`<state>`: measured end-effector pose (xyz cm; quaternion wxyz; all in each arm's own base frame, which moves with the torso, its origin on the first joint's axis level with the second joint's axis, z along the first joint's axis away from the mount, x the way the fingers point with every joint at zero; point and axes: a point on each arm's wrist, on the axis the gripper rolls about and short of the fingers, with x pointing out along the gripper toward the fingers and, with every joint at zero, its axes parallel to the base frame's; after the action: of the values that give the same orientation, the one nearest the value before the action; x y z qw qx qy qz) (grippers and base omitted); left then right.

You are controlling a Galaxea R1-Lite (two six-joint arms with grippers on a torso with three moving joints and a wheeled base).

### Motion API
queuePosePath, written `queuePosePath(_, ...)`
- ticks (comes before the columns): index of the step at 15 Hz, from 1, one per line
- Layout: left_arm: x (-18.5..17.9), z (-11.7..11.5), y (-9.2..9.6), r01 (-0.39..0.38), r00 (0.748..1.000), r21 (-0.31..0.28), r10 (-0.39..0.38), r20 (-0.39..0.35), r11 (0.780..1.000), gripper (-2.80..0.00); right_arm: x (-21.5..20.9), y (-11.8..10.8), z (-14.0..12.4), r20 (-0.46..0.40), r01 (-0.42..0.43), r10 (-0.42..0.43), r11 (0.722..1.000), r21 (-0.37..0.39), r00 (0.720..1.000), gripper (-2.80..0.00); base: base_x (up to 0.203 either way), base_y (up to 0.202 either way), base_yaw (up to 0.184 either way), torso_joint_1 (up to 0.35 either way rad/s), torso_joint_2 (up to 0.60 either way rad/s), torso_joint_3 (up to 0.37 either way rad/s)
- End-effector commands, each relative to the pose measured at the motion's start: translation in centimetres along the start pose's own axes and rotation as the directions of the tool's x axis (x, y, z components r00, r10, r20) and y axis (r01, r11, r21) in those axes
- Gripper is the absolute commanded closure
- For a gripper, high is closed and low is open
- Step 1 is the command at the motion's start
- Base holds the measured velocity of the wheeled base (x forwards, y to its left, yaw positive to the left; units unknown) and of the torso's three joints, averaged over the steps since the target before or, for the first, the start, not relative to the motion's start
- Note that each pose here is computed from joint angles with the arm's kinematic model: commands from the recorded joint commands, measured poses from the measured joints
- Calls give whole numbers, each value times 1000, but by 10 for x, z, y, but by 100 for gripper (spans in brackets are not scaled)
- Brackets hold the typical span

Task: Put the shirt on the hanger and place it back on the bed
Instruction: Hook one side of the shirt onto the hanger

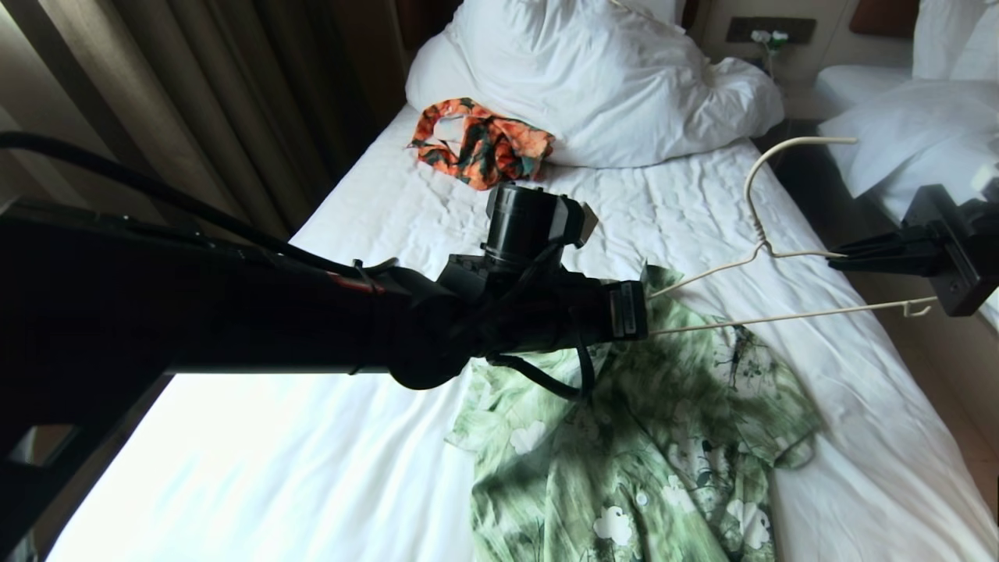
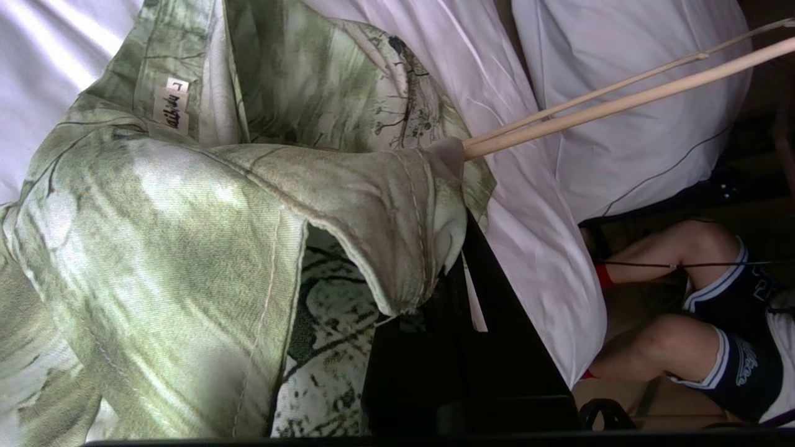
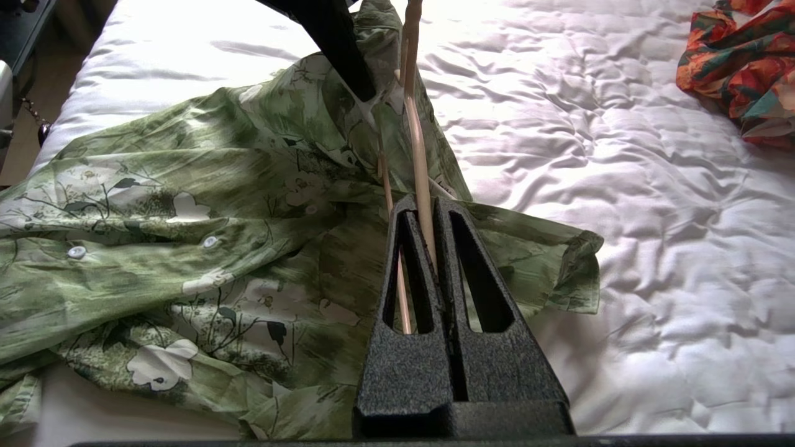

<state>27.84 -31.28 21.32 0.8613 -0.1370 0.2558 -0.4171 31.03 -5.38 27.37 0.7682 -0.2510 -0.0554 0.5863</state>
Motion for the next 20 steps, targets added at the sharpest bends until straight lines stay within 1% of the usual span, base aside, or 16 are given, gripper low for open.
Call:
queuePosePath(1, -1, 4, -6, 17, 1000, 4, -17, 15, 1000, 0, 2, 0, -1, 11, -6, 6, 1000, 0, 1000, 0, 0, 0, 0, 0, 0, 0)
queuePosePath(3, -2, 7, -11, 30, 999, 6, -30, 26, 1000, 0, 8, 1, -4, 22, -24, 24, 1000, 15, 999, 0, 0, 0, 0, 0, 0, 0)
queuePosePath(6, -11, 14, -18, 51, 998, -22, -49, 48, 998, 0, 13, 2, -11, 32, -41, 39, 998, 43, 999, 0, 0, 0, 0, 0, 0, 0)
queuePosePath(9, -20, 17, -42, 109, 992, -44, -106, 65, 993, 0, 15, 1, -17, 34, -44, 42, 997, 58, 999, 0, 0, 0, 0, 0, 0, 0)
queuePosePath(11, -19, 12, -58, 144, 989, -37, -143, 49, 989, 0, 15, 2, -25, 34, -47, 45, 995, 89, 998, 0, 0, 0, 0, 0, 0, 0)
queuePosePath(12, -14, 6, -63, 153, 988, -34, -152, 33, 988, 0, 16, 4, -29, 35, -52, 48, 993, 108, 998, 0, 0, 0, 0, 0, 0, 0)
queuePosePath(15, 10, -10, -78, 164, 987, -25, -164, 2, 986, 0, 19, 5, -38, 38, -61, 56, 988, 141, 998, 0, 0, 0, 0, 0, 0, 0)
queuePosePath(18, 27, -4, -92, 154, 988, -12, -154, 6, 988, 0, 20, 7, -42, 40, -67, 62, 985, 159, 997, 0, 0, 0, 0, 0, 0, 0)
queuePosePath(19, 31, -2, -97, 152, 988, 3, -152, 10, 988, 0, 21, 9, -44, 40, -70, 64, 983, 167, 997, 0, 0, 0, 0, 0, 0, 0)
queuePosePath(20, 35, -1, -101, 144, 989, 45, -145, 19, 989, 0, 21, 11, -46, 40, -72, 66, 982, 174, 997, 0, 0, 0, 0, 0, 0, 0)
